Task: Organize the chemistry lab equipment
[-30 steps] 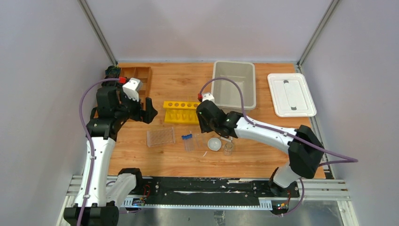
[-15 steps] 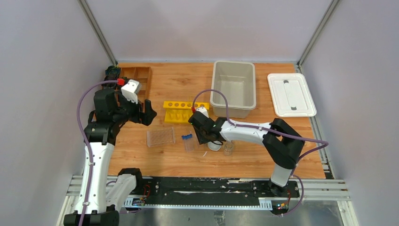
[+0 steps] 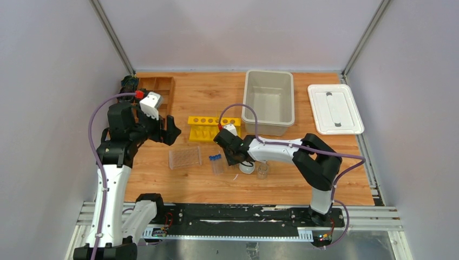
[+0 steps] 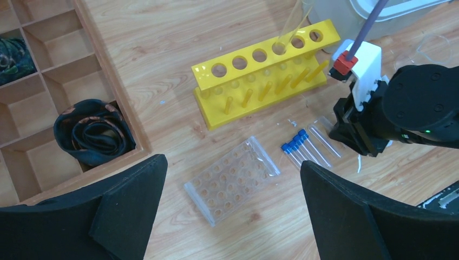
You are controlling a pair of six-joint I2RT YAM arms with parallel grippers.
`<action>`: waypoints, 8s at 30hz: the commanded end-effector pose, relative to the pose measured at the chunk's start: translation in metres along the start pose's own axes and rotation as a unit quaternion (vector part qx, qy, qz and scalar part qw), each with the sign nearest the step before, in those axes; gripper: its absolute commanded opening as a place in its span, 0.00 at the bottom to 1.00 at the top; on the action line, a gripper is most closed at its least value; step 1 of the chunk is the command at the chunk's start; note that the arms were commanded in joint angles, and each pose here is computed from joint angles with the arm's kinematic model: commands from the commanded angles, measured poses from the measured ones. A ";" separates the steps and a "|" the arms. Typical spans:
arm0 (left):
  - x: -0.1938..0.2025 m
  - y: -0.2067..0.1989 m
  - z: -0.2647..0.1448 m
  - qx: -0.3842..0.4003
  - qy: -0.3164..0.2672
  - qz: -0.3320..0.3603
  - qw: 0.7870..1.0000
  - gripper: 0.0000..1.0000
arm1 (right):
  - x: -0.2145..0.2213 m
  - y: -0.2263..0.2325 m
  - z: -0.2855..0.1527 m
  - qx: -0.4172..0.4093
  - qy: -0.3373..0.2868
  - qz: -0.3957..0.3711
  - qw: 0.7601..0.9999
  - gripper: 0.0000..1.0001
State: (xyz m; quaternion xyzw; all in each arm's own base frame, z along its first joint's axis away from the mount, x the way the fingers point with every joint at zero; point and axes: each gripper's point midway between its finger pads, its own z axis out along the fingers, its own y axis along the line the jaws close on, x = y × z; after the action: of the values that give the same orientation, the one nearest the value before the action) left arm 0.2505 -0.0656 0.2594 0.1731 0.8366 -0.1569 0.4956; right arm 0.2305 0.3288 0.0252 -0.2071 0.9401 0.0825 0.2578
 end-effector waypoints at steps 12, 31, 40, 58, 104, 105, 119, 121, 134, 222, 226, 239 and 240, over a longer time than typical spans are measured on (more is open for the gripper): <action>-0.024 -0.026 -0.017 0.054 -0.048 0.020 0.997 1.00 | -0.079 0.023 -0.079 -0.077 -0.136 0.021 0.987 0.00; -0.043 -0.102 -0.043 0.259 -0.098 -0.028 0.960 0.89 | -0.187 0.118 -0.281 -0.310 -0.436 0.055 0.843 0.00; -0.047 -0.111 -0.049 0.285 -0.113 -0.043 0.951 0.79 | -0.205 0.136 -0.301 -0.352 -0.466 0.098 0.806 0.00; -0.059 -0.110 -0.046 0.290 -0.126 -0.076 0.946 0.36 | -0.209 0.151 -0.315 -0.384 -0.477 0.116 0.782 0.00; -0.038 -0.104 -0.054 0.251 -0.123 0.072 0.957 0.08 | -0.202 0.152 -0.290 -0.336 -0.262 -0.022 0.904 0.40; -0.038 -0.103 -0.053 0.249 -0.122 0.072 0.958 0.08 | -0.202 0.153 -0.289 -0.340 -0.259 -0.023 0.904 0.36; -0.043 -0.061 -0.030 0.134 -0.109 0.017 0.985 1.00 | -0.216 0.112 -0.267 -0.298 -0.248 -0.016 0.922 0.00; -0.037 -0.042 -0.019 0.091 -0.084 -0.010 0.992 1.00 | -0.223 0.095 -0.255 -0.256 -0.265 -0.032 0.929 0.00; 0.004 0.033 0.016 -0.072 0.038 -0.057 0.995 1.00 | -0.238 0.084 -0.147 -0.146 -0.332 -0.131 0.923 0.00; 0.030 0.040 0.026 -0.060 0.104 -0.035 0.992 0.99 | -0.184 0.089 0.002 -0.155 -0.254 -0.138 0.945 0.00; 0.029 0.040 0.027 -0.059 0.102 -0.035 0.992 0.99 | -0.181 0.093 0.001 -0.164 -0.249 -0.137 0.945 0.00; 0.028 0.041 0.026 -0.062 0.102 -0.036 0.992 0.99 | -0.185 0.078 -0.001 -0.144 -0.246 -0.150 0.947 0.32; 0.028 0.041 0.026 -0.062 0.102 -0.037 0.992 0.99 | -0.186 0.080 -0.005 -0.149 -0.247 -0.152 0.945 0.40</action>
State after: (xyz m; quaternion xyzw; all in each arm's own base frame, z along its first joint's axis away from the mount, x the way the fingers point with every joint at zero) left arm 0.2725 -0.0394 0.2073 0.1250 0.9031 -0.1094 0.3959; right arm 0.3328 0.4683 0.1176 -0.3548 0.7818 0.2334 0.4566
